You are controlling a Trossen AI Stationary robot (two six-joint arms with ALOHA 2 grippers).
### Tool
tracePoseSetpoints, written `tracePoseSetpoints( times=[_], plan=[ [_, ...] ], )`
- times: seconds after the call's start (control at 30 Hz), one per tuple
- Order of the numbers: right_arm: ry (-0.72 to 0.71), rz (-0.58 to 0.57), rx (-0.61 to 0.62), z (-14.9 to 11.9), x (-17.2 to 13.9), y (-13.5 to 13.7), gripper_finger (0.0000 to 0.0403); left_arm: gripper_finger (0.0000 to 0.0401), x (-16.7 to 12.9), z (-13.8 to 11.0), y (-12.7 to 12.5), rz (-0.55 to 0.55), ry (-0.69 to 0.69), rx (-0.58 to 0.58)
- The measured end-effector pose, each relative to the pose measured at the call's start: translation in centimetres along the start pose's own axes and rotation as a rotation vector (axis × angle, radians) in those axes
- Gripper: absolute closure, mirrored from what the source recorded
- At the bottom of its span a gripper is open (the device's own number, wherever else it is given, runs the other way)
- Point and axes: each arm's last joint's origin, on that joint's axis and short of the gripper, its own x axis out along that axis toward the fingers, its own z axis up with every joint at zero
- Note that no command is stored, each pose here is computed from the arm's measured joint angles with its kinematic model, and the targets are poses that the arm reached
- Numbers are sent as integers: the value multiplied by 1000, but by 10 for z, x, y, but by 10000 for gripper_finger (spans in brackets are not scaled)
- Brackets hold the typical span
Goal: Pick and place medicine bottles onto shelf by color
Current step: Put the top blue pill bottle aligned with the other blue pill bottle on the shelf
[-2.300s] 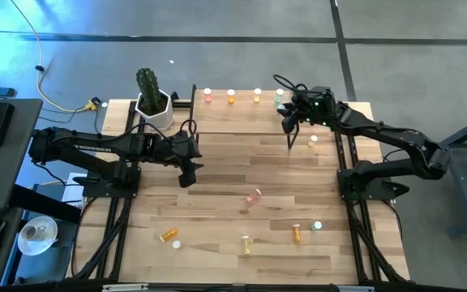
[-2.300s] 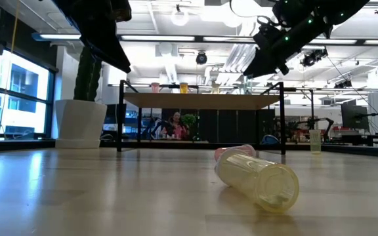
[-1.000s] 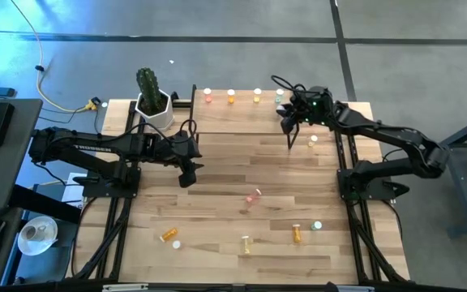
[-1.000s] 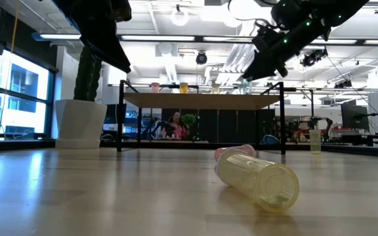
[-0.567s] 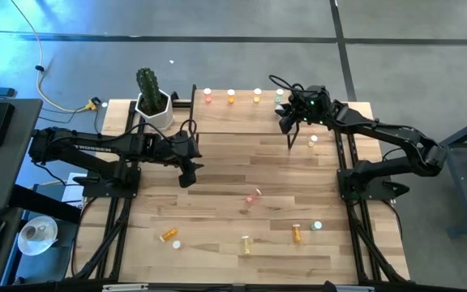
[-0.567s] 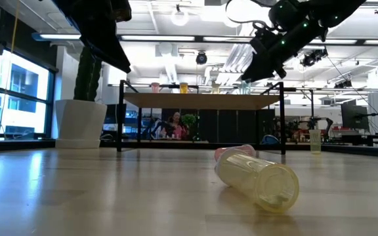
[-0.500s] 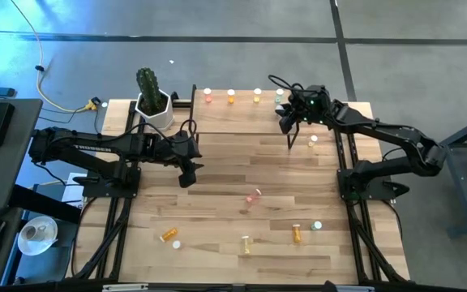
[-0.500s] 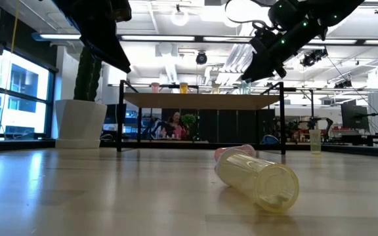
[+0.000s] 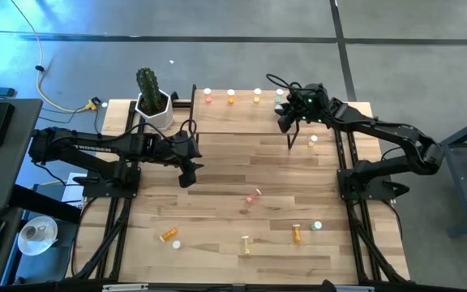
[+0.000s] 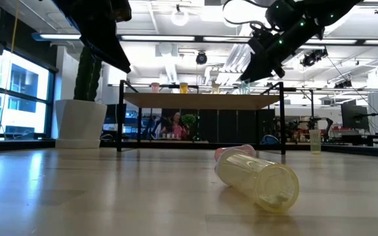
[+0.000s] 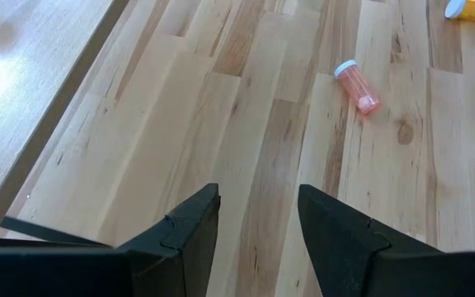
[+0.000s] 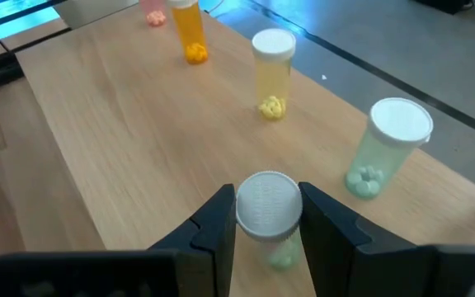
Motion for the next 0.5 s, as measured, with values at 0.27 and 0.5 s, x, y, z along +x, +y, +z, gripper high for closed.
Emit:
tracePoseSetpoints(
  times=[0.27, 0.5],
  plan=[
    [5, 0, 0, 0, -1, 0, 303, 243, 0, 0, 0, 0, 0, 0],
    [6, 0, 7, -1, -1, 0, 302, 243, 0, 0, 0, 0, 0, 0]
  ],
)
